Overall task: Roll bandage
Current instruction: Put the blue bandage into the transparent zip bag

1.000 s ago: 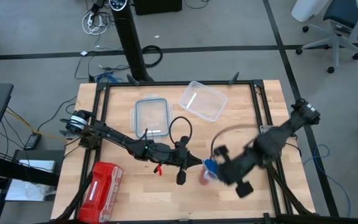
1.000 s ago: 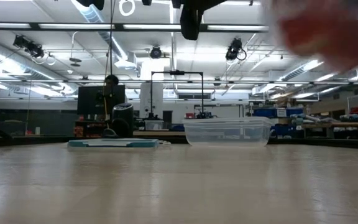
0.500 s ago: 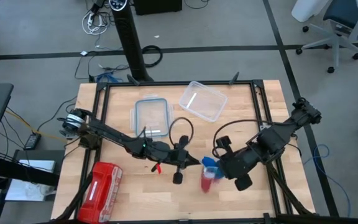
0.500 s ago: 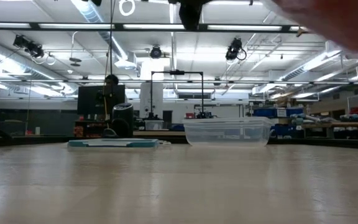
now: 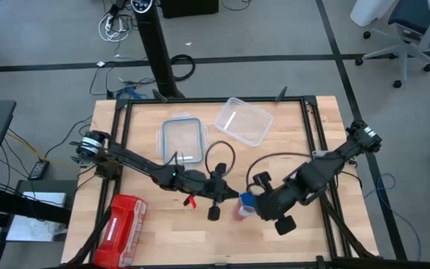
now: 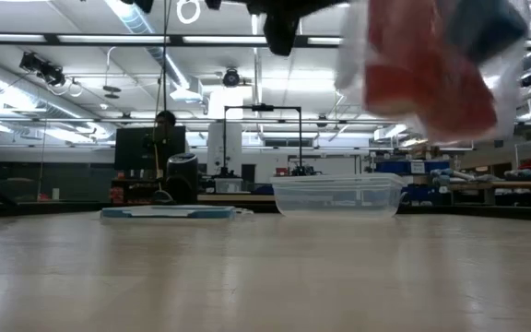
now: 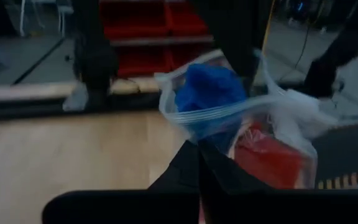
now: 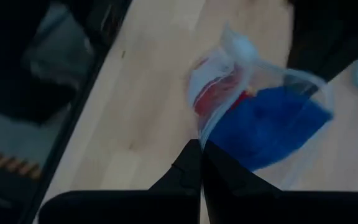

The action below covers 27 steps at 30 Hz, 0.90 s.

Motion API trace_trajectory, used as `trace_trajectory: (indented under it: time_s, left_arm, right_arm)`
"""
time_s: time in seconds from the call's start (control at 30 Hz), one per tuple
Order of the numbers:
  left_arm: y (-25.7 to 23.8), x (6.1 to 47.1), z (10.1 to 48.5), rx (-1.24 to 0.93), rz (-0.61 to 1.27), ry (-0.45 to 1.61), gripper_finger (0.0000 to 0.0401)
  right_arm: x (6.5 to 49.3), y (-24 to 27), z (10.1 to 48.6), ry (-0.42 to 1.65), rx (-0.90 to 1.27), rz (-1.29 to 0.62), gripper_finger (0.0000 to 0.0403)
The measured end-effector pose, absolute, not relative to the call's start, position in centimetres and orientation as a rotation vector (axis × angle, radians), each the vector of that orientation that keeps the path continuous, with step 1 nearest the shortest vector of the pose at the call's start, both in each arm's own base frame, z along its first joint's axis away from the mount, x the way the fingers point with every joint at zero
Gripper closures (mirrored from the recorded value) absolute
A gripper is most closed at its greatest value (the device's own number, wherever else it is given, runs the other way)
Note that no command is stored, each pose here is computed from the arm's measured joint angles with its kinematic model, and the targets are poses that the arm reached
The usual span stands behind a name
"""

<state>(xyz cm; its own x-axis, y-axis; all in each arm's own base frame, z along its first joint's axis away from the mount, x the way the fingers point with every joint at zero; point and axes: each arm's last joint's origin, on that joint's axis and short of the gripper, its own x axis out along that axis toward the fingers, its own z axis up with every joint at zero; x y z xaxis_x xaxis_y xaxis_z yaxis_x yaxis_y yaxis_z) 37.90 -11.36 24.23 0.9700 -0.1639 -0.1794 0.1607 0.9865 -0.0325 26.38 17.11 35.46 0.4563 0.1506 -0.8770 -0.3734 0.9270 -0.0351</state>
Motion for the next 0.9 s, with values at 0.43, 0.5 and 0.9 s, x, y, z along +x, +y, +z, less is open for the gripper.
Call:
trace_trajectory:
  time_s: [0.43,0.5,0.9]
  left_arm:
    - [-10.3,38.4,24.6,-0.025,-0.131,0.116,0.0401]
    - [-10.6,38.4,24.8,-0.022,-0.195,0.099,0.0401]
    - [-11.0,38.5,24.7,-0.098,-0.242,0.108,0.0401]
  right_arm:
    - [26.6,15.6,34.8,1.175,-0.097,0.276,0.0402]
    - [26.6,15.9,34.6,1.180,-0.108,0.346,0.0402]
    - [26.8,15.8,34.9,1.155,-0.072,0.351,0.0403]
